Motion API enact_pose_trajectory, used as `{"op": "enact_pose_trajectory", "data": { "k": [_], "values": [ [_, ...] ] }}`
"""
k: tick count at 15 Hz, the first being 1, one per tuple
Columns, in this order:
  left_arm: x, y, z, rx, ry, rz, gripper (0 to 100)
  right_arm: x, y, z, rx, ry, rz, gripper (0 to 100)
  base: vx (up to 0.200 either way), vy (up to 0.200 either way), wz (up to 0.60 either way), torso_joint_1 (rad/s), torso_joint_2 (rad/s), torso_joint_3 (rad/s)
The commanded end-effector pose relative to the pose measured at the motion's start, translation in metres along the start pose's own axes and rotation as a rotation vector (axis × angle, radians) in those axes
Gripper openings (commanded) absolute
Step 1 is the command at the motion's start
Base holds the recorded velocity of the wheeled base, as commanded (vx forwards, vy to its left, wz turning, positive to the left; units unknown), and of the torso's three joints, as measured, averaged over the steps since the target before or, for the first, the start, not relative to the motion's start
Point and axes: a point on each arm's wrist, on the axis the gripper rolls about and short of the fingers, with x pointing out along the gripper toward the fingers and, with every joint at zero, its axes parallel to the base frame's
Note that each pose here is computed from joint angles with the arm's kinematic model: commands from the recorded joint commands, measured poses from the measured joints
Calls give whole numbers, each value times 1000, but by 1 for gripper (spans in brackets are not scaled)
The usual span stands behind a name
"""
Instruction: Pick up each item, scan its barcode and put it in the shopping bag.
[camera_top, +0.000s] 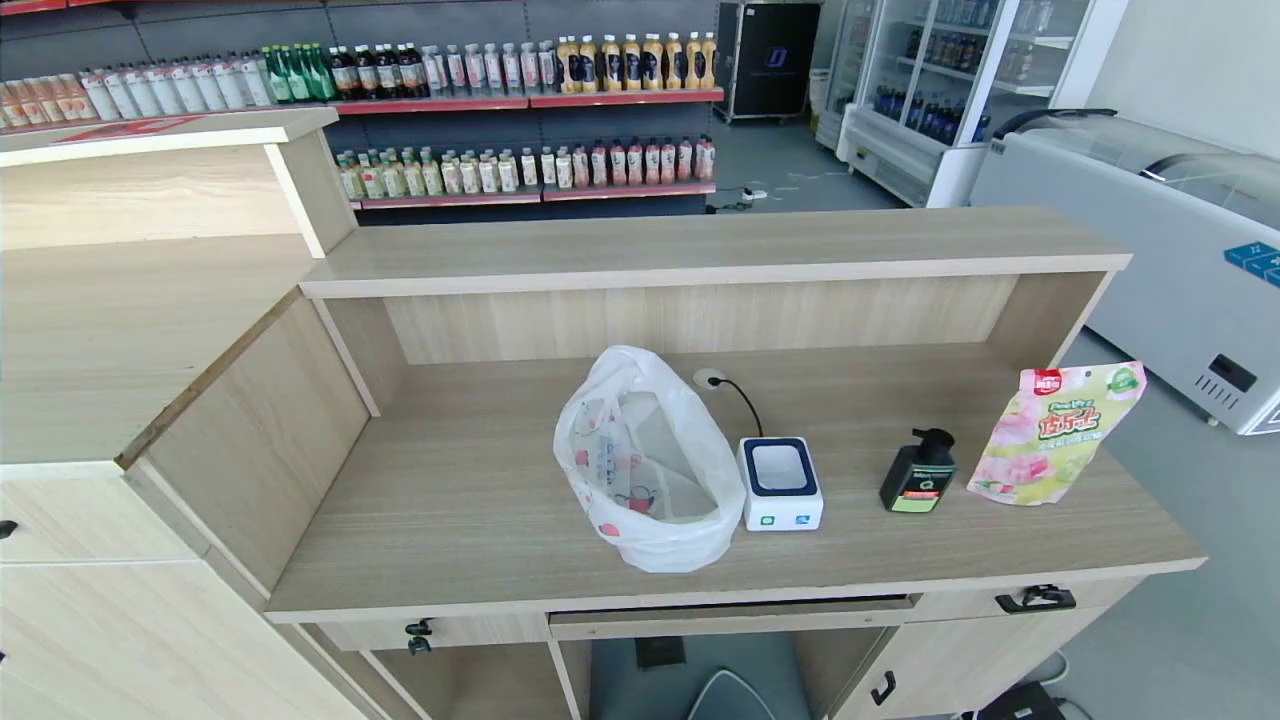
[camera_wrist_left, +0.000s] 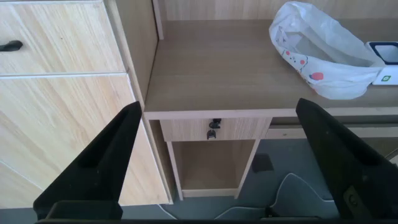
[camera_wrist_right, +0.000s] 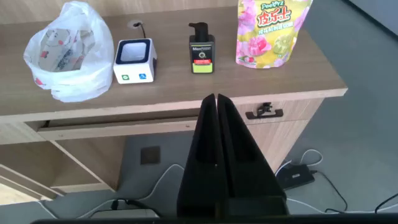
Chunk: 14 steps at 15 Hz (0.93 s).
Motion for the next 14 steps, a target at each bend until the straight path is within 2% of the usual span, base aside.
{"op": "enact_pose_trajectory", "data": {
  "k": [1, 2, 3, 5, 6, 9, 10, 11, 12, 14],
  "values": [
    [0, 0, 0, 0, 1, 0, 100, 26, -1, 78, -15, 147, 12, 0, 0, 0, 0, 0, 0, 0],
    [0, 0, 0, 0, 1, 0, 100, 70, 0, 115, -16, 201, 4, 0, 0, 0, 0, 0, 0, 0],
    [0, 0, 0, 0, 3, 0, 100, 94, 0, 133, -7, 184, -1, 0, 0, 0, 0, 0, 0, 0],
    [0, 0, 0, 0, 1, 0, 100, 162, -6, 142, -51, 187, -41, 0, 0, 0, 0, 0, 0, 0],
    [0, 0, 0, 0, 1, 0, 100, 181, -11, 134, -67, 214, -45, 100, 0, 0, 0, 0, 0, 0],
    [0, 0, 0, 0, 1, 0, 100, 238, -31, 84, -142, 366, 0, 100, 0, 0, 0, 0, 0, 0],
    [0, 0, 0, 0, 1, 0, 100, 245, -32, 77, -149, 366, 17, 100, 0, 0, 0, 0, 0, 0],
    [0, 0, 0, 0, 1, 0, 100, 262, -35, 53, -170, 409, 107, 100, 0, 0, 0, 0, 0, 0],
    [0, 0, 0, 0, 1, 0, 100, 274, -41, 39, -204, 451, 140, 100, 0, 0, 0, 0, 0, 0],
    [0, 0, 0, 0, 1, 0, 100, 302, -50, 20, -262, 444, 219, 100, 0, 0, 0, 0, 0, 0]
  ]
}}
